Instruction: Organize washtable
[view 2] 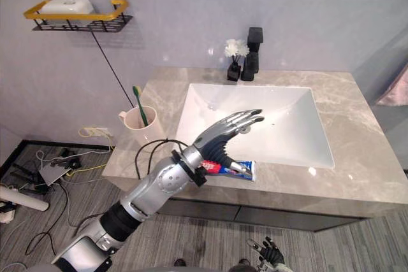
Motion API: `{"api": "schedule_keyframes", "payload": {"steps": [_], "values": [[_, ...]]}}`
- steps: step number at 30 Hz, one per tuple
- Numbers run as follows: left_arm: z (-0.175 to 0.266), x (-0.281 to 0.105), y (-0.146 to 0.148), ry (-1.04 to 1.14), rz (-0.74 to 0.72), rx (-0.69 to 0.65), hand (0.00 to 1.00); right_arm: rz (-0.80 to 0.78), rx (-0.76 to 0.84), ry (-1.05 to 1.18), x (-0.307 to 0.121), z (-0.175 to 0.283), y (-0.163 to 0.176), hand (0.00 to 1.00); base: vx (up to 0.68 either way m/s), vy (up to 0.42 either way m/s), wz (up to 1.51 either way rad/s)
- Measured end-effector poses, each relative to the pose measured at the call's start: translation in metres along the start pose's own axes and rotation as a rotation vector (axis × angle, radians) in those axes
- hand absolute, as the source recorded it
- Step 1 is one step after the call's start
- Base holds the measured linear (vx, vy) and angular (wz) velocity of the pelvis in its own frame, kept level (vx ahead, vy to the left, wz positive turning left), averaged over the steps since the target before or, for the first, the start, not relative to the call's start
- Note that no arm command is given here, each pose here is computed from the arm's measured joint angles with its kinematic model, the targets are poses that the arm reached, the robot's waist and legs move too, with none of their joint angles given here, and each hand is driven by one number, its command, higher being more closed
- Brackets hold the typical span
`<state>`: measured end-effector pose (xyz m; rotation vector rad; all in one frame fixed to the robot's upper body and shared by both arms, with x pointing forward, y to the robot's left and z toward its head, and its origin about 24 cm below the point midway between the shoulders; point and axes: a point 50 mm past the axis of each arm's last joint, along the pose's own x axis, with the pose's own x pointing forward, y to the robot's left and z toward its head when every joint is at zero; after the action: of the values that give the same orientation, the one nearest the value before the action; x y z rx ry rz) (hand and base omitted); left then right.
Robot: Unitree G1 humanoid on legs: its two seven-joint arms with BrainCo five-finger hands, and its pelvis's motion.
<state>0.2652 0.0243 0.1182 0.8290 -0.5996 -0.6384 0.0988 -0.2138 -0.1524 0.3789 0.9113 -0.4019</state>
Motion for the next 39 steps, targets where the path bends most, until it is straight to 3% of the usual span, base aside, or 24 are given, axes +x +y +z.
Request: {"api": "schedule_keyframes", "payload": {"steps": [12,39], "values": [[-0.037,-0.042,-0.005,0.195,-0.033,0.048,0.0,0.001,0.0,-0.011,0.001,0.004,0.002,0.0,0.0,0.002,0.01],[-0.033,-0.07,-0.004,0.193,-0.074,0.098,0.0,0.02,-0.039,-0.011,0.003,0.006,0.004,0.0,0.0,0.0,0.0]]}}
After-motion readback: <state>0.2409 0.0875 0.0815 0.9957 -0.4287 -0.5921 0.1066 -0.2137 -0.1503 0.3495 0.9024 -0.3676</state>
